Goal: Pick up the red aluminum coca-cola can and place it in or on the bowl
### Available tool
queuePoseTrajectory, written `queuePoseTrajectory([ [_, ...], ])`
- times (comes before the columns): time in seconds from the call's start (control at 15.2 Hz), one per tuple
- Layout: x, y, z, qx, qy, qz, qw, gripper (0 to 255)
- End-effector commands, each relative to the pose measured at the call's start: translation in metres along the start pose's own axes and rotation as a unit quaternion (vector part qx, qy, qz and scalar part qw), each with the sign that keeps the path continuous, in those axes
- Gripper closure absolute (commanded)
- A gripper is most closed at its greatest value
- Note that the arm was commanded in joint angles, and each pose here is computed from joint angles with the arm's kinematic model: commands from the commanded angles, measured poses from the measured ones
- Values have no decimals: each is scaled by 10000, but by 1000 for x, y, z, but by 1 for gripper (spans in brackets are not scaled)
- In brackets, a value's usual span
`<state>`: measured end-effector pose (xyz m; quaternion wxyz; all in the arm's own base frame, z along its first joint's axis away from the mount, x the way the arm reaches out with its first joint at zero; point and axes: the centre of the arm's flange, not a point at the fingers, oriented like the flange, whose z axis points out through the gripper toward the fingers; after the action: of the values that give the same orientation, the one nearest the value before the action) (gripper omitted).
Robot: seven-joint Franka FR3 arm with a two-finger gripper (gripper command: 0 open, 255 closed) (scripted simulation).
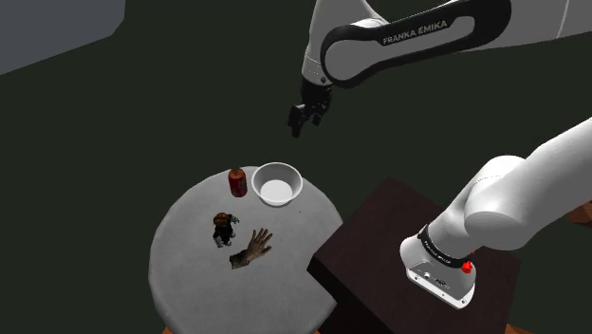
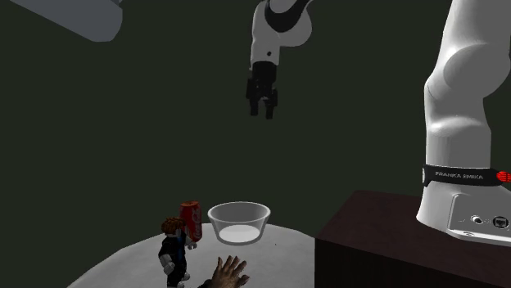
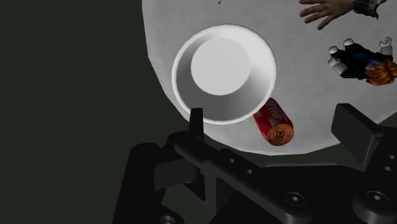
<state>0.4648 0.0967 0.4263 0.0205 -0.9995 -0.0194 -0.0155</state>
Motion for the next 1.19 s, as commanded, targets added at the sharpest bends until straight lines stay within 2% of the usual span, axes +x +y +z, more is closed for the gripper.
queuePoseTrajectory([
  [0.0, 15, -11, 21, -8, -7, 28, 10000, 0],
  [1.12, 141, -81, 196, -108, -119, 252, 9996, 0],
])
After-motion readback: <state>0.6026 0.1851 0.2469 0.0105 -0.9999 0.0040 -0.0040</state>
